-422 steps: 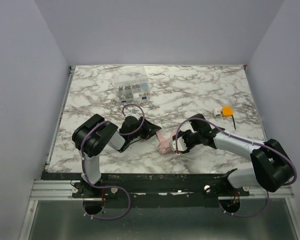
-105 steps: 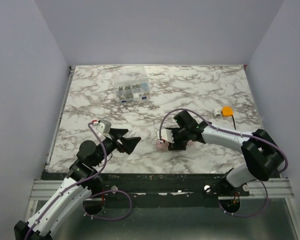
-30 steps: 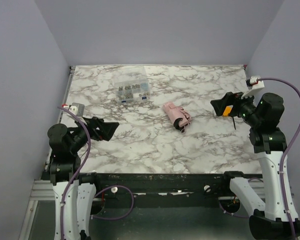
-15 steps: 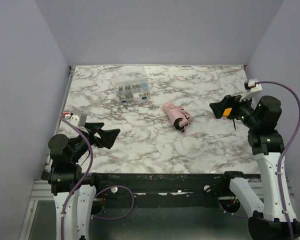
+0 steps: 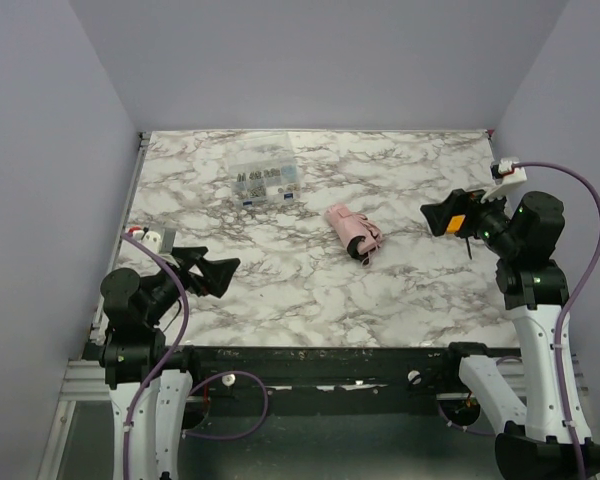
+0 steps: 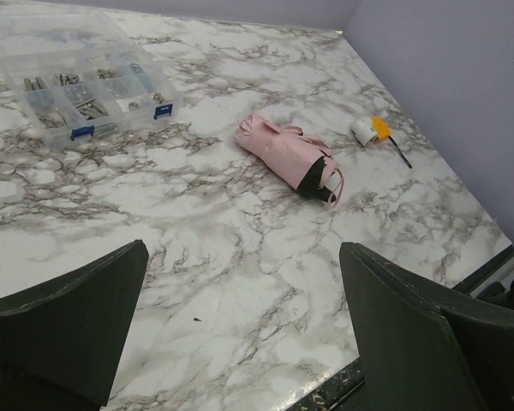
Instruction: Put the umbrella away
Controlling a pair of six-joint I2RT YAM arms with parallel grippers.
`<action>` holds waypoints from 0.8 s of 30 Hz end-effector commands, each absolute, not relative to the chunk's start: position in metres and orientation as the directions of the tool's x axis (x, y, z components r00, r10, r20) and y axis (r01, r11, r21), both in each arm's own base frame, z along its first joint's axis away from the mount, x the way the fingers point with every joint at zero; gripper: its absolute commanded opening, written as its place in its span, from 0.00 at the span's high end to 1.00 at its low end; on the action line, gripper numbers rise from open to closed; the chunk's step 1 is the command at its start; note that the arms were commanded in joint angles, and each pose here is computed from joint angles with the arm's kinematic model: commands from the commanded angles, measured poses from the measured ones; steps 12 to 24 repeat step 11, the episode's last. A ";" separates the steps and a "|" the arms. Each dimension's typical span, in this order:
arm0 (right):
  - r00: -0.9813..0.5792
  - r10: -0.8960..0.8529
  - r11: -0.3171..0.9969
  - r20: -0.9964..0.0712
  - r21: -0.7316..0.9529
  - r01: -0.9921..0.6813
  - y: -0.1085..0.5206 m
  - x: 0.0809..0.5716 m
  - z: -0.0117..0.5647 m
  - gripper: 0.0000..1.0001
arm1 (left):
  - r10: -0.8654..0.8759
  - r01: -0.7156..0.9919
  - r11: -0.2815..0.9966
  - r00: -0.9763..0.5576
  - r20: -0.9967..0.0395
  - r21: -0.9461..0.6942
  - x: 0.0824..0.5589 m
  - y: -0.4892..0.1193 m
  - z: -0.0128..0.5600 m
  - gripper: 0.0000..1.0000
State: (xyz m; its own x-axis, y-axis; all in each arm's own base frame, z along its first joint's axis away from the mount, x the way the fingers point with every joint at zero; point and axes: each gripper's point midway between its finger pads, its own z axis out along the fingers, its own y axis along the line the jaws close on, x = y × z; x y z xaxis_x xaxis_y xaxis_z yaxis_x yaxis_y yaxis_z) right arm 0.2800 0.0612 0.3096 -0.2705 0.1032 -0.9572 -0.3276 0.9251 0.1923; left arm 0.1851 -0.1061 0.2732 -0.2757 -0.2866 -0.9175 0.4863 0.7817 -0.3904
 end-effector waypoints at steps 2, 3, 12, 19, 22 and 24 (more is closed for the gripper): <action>-0.254 0.111 0.925 -0.961 0.194 -0.328 0.060 0.281 0.312 0.00 | -0.278 0.486 0.796 -0.238 -0.931 -0.362 0.187 -0.103 0.275 0.01; -0.254 0.109 0.924 -0.961 0.192 -0.331 0.061 0.281 0.312 0.00 | -0.278 0.484 0.796 -0.240 -0.930 -0.363 0.187 -0.103 0.274 0.01; -0.255 0.097 0.927 -0.962 0.180 -0.329 0.059 0.281 0.308 0.00 | -0.278 0.477 0.800 -0.243 -0.929 -0.364 0.188 -0.102 0.272 0.02; -0.255 0.097 0.927 -0.962 0.180 -0.329 0.059 0.281 0.308 0.00 | -0.278 0.477 0.800 -0.243 -0.929 -0.364 0.188 -0.102 0.272 0.02; -0.255 0.097 0.927 -0.962 0.180 -0.329 0.059 0.281 0.308 0.00 | -0.278 0.477 0.800 -0.243 -0.929 -0.364 0.188 -0.102 0.272 0.02; -0.255 0.097 0.927 -0.962 0.180 -0.329 0.059 0.281 0.308 0.00 | -0.278 0.477 0.800 -0.243 -0.929 -0.364 0.188 -0.102 0.272 0.02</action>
